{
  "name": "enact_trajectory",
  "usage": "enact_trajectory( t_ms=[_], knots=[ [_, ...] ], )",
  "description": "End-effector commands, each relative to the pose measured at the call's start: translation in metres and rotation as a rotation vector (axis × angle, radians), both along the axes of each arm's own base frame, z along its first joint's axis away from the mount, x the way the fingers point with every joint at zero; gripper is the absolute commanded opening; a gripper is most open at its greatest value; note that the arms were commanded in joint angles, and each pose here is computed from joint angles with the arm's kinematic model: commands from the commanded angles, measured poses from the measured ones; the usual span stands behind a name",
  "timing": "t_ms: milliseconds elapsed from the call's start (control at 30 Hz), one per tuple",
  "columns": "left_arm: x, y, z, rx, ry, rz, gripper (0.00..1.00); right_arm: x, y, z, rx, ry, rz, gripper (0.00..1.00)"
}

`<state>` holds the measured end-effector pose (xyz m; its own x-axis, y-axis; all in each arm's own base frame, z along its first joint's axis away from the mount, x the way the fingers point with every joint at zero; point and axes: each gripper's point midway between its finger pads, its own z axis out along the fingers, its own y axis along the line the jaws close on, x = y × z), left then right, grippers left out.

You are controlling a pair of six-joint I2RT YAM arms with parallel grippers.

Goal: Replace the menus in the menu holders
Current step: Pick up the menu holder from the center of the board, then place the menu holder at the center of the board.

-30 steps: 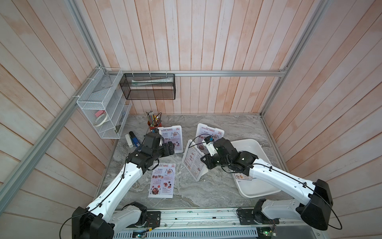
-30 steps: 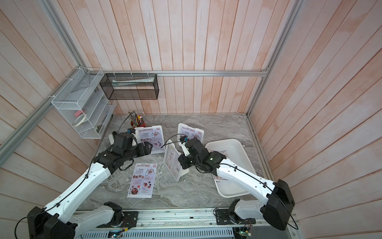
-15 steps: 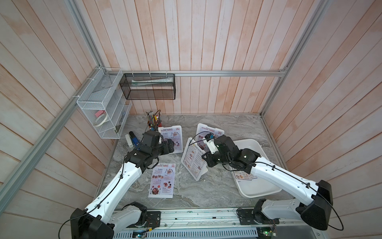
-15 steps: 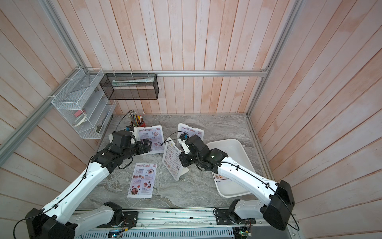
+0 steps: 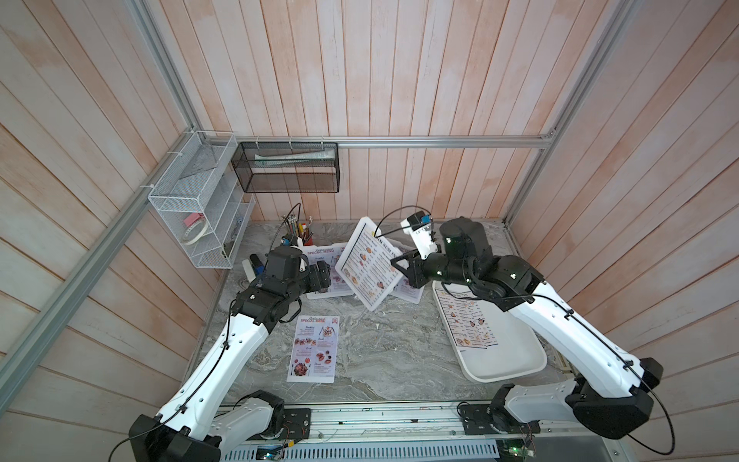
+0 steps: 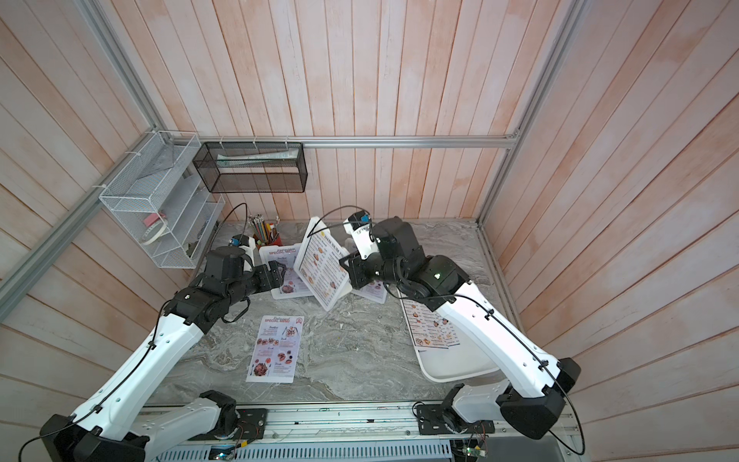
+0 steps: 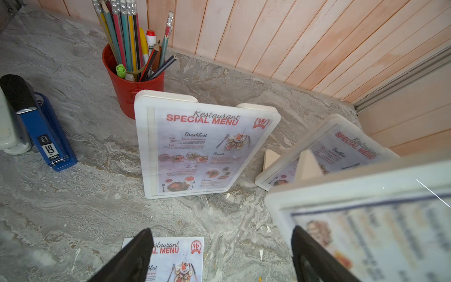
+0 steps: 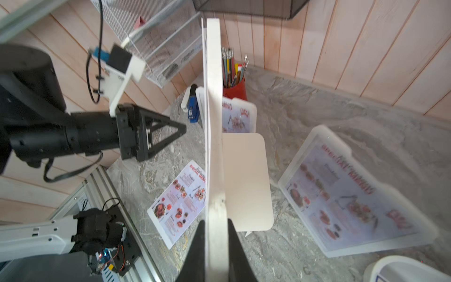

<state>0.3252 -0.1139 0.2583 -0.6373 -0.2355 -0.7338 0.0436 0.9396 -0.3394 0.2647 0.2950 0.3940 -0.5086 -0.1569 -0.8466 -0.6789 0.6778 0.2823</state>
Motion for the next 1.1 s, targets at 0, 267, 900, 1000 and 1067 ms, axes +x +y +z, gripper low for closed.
enact_trajectory(
  t_ms=[0,267,900,1000,1067],
  knots=[
    [-0.002,0.001,0.003,-0.001,-0.009,-0.005,0.91,0.022,-0.02,0.037,-0.012,-0.091,-0.031,0.0],
    [0.0,-0.002,-0.004,-0.001,0.008,-0.014,0.9,0.105,-0.123,0.103,0.007,-0.25,-0.298,0.0],
    [0.009,0.0,-0.01,0.056,0.026,-0.016,0.9,0.228,-0.231,-0.012,-0.107,-0.132,-0.451,0.0],
    [0.014,-0.001,-0.013,0.066,0.032,-0.02,0.9,0.238,-0.226,-0.041,-0.123,-0.091,-0.408,0.0],
    [0.016,0.0,-0.014,0.083,0.041,-0.018,0.9,0.243,-0.223,-0.06,-0.134,-0.059,-0.376,0.0]
  ],
)
